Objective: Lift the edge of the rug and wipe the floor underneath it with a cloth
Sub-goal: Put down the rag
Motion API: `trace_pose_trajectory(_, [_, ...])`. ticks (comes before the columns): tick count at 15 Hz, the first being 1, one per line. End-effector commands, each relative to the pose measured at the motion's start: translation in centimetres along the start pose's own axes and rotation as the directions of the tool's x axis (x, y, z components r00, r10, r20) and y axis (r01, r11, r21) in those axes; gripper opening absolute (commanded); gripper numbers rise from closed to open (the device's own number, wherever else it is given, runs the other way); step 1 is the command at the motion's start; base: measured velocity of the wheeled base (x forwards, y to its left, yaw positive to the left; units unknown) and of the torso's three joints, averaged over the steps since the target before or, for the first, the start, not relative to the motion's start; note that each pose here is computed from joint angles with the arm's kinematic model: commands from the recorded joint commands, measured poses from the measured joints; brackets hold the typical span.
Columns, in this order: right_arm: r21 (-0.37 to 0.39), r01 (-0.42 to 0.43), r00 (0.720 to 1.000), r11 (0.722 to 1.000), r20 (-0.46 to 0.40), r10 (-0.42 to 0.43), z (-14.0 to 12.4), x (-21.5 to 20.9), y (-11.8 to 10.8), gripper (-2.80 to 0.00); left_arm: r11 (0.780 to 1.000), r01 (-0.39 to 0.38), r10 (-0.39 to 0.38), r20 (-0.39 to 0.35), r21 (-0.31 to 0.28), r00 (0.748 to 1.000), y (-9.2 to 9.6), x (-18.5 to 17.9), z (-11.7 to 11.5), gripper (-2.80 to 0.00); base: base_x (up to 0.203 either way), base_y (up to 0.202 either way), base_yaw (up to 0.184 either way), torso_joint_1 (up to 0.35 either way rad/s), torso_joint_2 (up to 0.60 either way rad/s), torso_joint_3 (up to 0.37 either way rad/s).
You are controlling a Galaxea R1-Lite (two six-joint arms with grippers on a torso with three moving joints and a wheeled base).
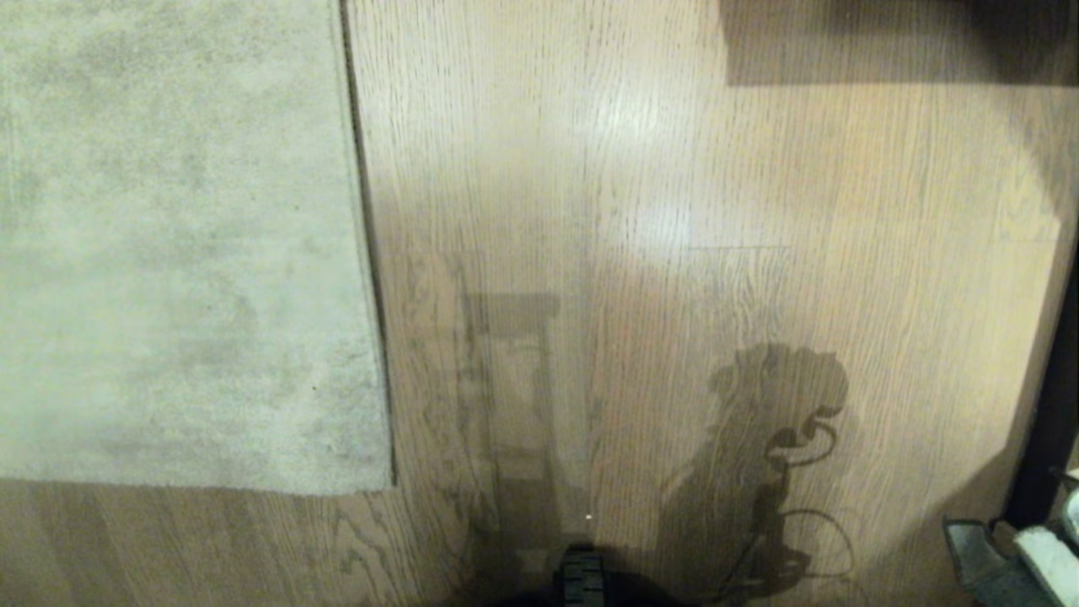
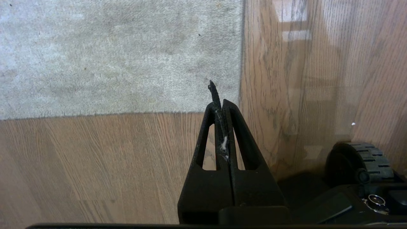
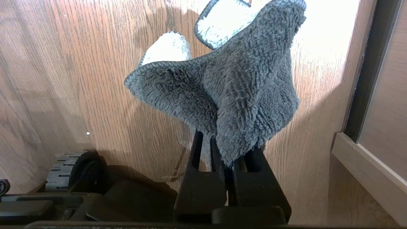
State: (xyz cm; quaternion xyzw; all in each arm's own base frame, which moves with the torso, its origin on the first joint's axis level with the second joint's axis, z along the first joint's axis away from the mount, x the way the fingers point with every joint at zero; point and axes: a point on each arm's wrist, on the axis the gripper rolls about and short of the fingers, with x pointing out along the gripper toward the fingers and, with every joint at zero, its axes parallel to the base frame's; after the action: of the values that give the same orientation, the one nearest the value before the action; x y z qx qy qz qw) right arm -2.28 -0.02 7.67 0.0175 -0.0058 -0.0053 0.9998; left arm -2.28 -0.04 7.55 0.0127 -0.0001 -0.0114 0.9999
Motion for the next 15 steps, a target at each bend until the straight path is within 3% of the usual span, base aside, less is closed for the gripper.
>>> trace_pose_trajectory(1, [0.0, 0.0, 1.0, 1.0, -0.001, 0.0, 0.01, 0.01, 0.0, -2.8, 1.0, 0.0, 0.0, -0.002, -0.001, 1.0, 0.0, 0.01, 0.0, -2.8, 0.0, 0.0, 0.0, 0.0, 0.0, 0.0])
trace_pose_trajectory(15, [-0.036, 0.013, 1.0, 0.999, 0.001, -0.013, 0.03, 0.01, -0.03, -2.8, 1.0, 0.001, -0.001, -0.002, -0.001, 1.0, 0.0, 0.01, 0.0, -2.8, 0.0, 0.0, 0.0, 0.0, 0.0, 0.0])
